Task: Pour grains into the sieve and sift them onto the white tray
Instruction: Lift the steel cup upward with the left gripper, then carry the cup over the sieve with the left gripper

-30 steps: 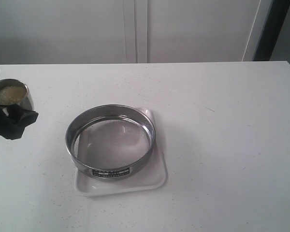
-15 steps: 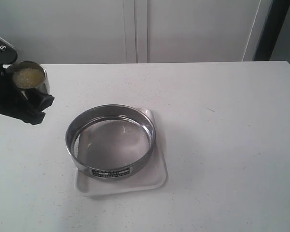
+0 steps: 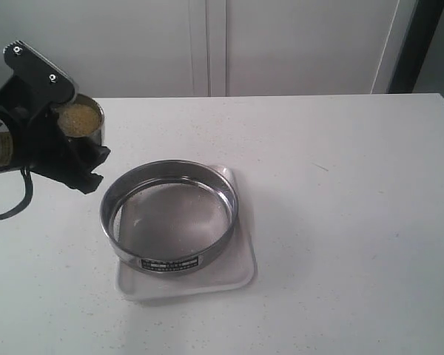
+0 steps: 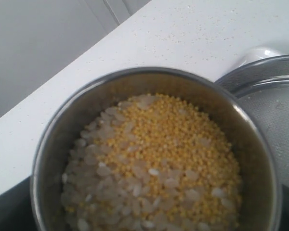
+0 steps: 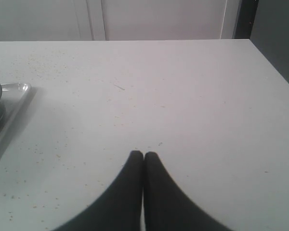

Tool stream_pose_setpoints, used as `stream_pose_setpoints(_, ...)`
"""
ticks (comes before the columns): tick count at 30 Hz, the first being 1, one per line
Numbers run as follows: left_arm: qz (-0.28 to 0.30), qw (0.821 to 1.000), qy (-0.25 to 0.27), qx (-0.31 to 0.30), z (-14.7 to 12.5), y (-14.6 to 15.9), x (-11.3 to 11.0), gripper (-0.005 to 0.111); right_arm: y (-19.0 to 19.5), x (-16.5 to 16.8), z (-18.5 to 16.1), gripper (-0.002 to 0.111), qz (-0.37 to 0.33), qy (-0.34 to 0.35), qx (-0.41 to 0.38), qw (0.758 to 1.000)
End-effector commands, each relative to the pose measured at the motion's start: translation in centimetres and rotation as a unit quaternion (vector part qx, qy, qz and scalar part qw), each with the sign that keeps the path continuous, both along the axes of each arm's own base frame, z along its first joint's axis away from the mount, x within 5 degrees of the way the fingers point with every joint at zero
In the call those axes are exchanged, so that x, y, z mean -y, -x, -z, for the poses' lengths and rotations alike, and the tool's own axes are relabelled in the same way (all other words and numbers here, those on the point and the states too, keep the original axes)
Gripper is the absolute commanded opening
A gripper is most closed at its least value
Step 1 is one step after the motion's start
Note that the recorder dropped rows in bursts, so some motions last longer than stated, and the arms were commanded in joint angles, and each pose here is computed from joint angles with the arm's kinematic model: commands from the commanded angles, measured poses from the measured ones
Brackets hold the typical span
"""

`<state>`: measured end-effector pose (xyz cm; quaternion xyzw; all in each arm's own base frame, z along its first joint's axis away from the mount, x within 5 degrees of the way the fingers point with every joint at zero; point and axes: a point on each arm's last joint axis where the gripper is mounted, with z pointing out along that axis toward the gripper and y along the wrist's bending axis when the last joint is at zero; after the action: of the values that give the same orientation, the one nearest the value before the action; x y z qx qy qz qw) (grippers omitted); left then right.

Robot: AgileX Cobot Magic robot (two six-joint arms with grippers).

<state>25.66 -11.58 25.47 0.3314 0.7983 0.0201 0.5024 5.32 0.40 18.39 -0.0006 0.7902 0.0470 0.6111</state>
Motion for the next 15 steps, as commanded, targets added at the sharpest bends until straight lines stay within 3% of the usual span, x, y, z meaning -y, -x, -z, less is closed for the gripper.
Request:
stream_pose_setpoints(1, 0.02, 1.0, 0.003, -0.001, 0.0, 0.2, 1.2, 0.0, 0.0, 0.0, 0.1, 0.0, 0.001, 0.004, 0.002, 1.0)
stream_pose_setpoints(8, 0.044, 0.997, 0.057, -0.018, -0.8, -0.3, 2.8, 0.0, 0.0, 0.0, 0.1, 0.0, 0.0, 0.003, 0.002, 1.0)
stream_pose_setpoints(12, 0.003, 1.0, 0.02, 0.01, -1.0, -1.4, 2.2, 0.0, 0.0, 0.0, 0.1, 0.0, 0.0, 0.003, 0.002, 1.0)
stream_pose_setpoints(15, -0.012, 0.999, -0.038, 0.038, -1.1, -1.9, 1.6, 0.0, 0.0, 0.0, 0.1, 0.0, 0.0, 0.003, 0.002, 1.0)
